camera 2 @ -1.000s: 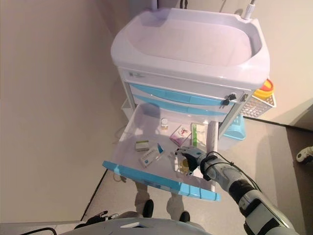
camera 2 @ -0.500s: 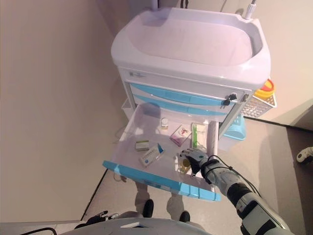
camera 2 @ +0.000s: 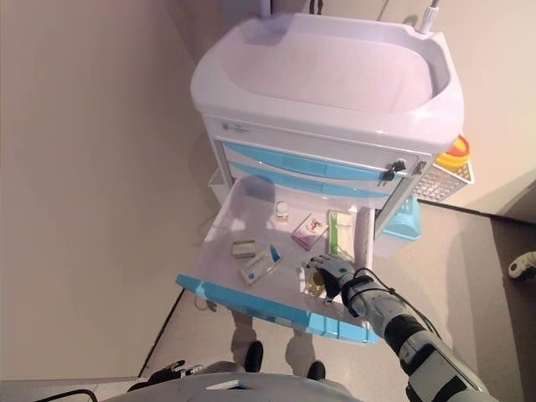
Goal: Open the drawer and pick up the medicine
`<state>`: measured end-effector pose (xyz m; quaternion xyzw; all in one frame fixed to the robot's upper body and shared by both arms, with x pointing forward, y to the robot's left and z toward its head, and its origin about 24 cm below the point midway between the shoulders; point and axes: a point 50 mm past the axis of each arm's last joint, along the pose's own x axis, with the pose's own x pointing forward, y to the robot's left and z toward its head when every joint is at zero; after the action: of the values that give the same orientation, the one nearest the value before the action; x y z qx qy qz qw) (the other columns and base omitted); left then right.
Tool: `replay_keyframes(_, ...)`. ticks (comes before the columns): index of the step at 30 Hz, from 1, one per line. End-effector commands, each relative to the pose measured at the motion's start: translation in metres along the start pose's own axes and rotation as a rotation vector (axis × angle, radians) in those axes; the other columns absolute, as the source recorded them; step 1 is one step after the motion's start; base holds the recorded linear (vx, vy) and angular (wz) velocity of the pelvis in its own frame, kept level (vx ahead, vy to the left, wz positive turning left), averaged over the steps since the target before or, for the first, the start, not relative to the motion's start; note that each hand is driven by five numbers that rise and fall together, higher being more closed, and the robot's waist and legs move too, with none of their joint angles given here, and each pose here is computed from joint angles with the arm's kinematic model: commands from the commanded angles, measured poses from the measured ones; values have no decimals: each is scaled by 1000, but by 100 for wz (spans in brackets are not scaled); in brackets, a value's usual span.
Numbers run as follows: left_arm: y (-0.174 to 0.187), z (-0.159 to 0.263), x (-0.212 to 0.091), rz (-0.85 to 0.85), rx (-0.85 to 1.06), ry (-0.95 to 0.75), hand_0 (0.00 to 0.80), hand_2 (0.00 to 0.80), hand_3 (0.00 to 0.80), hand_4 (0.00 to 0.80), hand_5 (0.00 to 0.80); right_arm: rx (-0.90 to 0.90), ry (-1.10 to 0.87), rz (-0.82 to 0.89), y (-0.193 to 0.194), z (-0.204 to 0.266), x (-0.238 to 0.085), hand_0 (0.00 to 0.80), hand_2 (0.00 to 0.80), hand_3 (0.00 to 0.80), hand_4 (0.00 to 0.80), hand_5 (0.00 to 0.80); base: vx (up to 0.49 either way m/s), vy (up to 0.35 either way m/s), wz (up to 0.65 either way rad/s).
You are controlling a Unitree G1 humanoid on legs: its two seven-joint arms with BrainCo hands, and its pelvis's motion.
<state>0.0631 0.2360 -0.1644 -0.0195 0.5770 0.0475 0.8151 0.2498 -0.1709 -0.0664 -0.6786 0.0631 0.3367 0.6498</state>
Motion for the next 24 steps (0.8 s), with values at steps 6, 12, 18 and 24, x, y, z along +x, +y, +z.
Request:
replay_keyframes(6, -12, 7, 4, -37, 84, -6, 0, 0, 0, 0, 0, -15, -39, -68, -11, 12, 7, 0, 0, 0, 0, 0, 0, 0, 0)
replay_keyframes(12, -13, 7, 4, -38, 86, -3, 0, 0, 0, 0, 0, -16, -16, -79, -10, 9, 7, 0, 0, 0, 0, 0, 0, 0, 0)
replay_keyframes(18, -13, 6, 4, -38, 84, 1, 0, 0, 0, 0, 0, -18, -17, -103, -11, 10, 7, 800, 800, 800, 800, 800, 0, 0, 0)
replay_keyframes(24, -12, 6, 4, -38, 81, 0, 0, 0, 0, 0, 0, -26, -28, -102, -9, 12, 6, 800, 800, 800, 800, 800, 0, 0, 0)
